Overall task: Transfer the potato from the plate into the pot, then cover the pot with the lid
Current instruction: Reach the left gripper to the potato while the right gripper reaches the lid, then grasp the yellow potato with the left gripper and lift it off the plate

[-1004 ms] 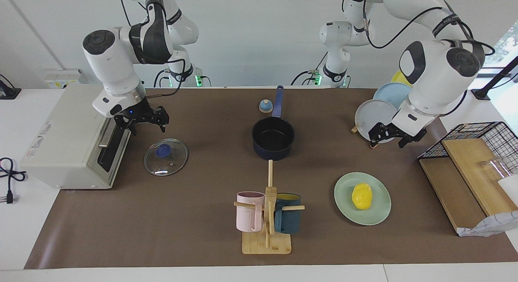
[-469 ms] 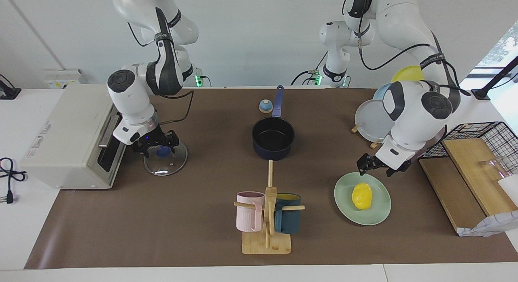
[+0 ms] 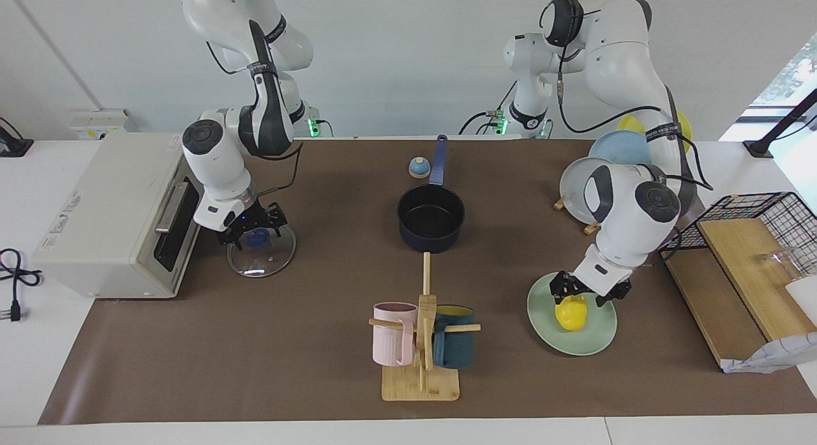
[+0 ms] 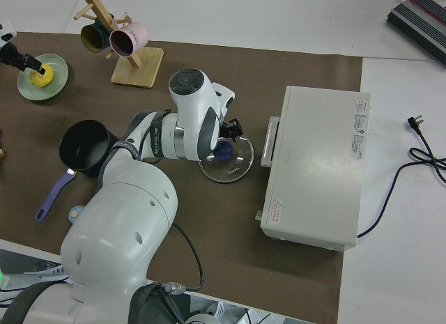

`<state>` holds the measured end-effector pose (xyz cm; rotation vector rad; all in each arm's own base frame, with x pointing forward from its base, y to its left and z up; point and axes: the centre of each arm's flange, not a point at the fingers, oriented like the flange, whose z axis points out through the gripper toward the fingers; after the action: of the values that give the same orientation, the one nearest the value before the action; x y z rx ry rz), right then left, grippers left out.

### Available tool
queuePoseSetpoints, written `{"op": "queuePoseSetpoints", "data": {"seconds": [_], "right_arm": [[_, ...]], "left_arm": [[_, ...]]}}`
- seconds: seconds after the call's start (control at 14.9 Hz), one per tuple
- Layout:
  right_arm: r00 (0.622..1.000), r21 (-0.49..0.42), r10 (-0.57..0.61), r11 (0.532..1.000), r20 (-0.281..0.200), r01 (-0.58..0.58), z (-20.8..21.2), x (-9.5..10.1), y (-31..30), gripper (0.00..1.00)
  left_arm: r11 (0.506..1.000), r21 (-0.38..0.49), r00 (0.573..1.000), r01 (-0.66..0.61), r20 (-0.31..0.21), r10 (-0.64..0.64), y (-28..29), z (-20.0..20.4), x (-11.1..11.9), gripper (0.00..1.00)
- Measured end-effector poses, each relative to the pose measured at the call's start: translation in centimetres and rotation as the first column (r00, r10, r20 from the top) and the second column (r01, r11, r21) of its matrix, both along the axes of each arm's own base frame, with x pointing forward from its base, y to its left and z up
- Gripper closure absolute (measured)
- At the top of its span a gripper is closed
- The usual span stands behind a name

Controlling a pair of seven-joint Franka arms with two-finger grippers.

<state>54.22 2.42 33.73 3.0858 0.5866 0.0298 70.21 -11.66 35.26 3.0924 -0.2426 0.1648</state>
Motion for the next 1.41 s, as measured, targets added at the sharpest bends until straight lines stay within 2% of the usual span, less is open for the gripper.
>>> {"op": "queuePoseSetpoints", "data": {"seconds": [0.33, 0.8, 0.87, 0.94, 1.0, 1.14, 1.21, 1.27, 1.34, 1.41], "right_arm": [[1.000, 0.000, -0.010, 1.000, 0.012, 0.010, -1.1, -0.7, -1.4, 0.00], [1.000, -0.001, -0.017, 1.000, 0.004, 0.017, -1.5, -1.0, -1.8, 0.03], [1.000, -0.001, -0.017, 1.000, 0.004, 0.017, -1.4, -1.0, -1.8, 0.11], [1.000, -0.001, -0.017, 1.000, 0.004, 0.017, -1.4, -1.0, -1.8, 0.11], [1.000, -0.001, -0.016, 1.000, 0.004, 0.016, -1.4, -1.0, -1.8, 0.17], [1.000, -0.001, -0.018, 1.000, 0.005, 0.018, -1.3, -1.1, -1.7, 0.34], [1.000, 0.000, -0.022, 1.000, 0.005, 0.022, -1.4, -1.1, -1.7, 0.34], [1.000, 0.000, -0.029, 1.000, 0.004, 0.029, -1.4, -1.1, -1.7, 0.34], [0.999, 0.000, -0.036, 0.999, 0.001, 0.036, -1.4, -1.1, -1.7, 0.34], [0.999, -0.001, -0.039, 0.999, -0.012, 0.039, -1.2, -1.1, -1.6, 0.34]], "left_arm": [[1.000, -0.004, 1.000, -0.001, 0.024, 0.001, -0.1, -0.8, 0.4, 0.00], [1.000, 0.001, 1.000, 0.004, 0.009, -0.004, -1.5, -2.7, -0.3, 0.00], [1.000, 0.005, 1.000, 0.006, 0.008, -0.006, -1.4, -2.8, -0.4, 0.00], [1.000, 0.012, 1.000, 0.008, 0.008, -0.008, -1.4, -2.9, -0.4, 0.00], [1.000, 0.016, 1.000, 0.010, 0.008, -0.010, -1.3, -3.0, -0.4, 0.00], [1.000, 0.018, 1.000, 0.011, 0.008, -0.011, -1.3, -3.1, -0.5, 0.00], [1.000, 0.019, 1.000, 0.011, 0.008, -0.011, -1.3, -3.2, -0.5, 0.04], [1.000, 0.019, 1.000, 0.010, 0.008, -0.011, -1.3, -3.3, -0.5, 0.04], [1.000, 0.020, 1.000, 0.009, 0.008, -0.009, -1.2, -3.3, -0.5, 0.10], [1.000, 0.020, 1.000, 0.008, 0.009, -0.008, -1.1, -3.3, -0.5, 0.21]]}}
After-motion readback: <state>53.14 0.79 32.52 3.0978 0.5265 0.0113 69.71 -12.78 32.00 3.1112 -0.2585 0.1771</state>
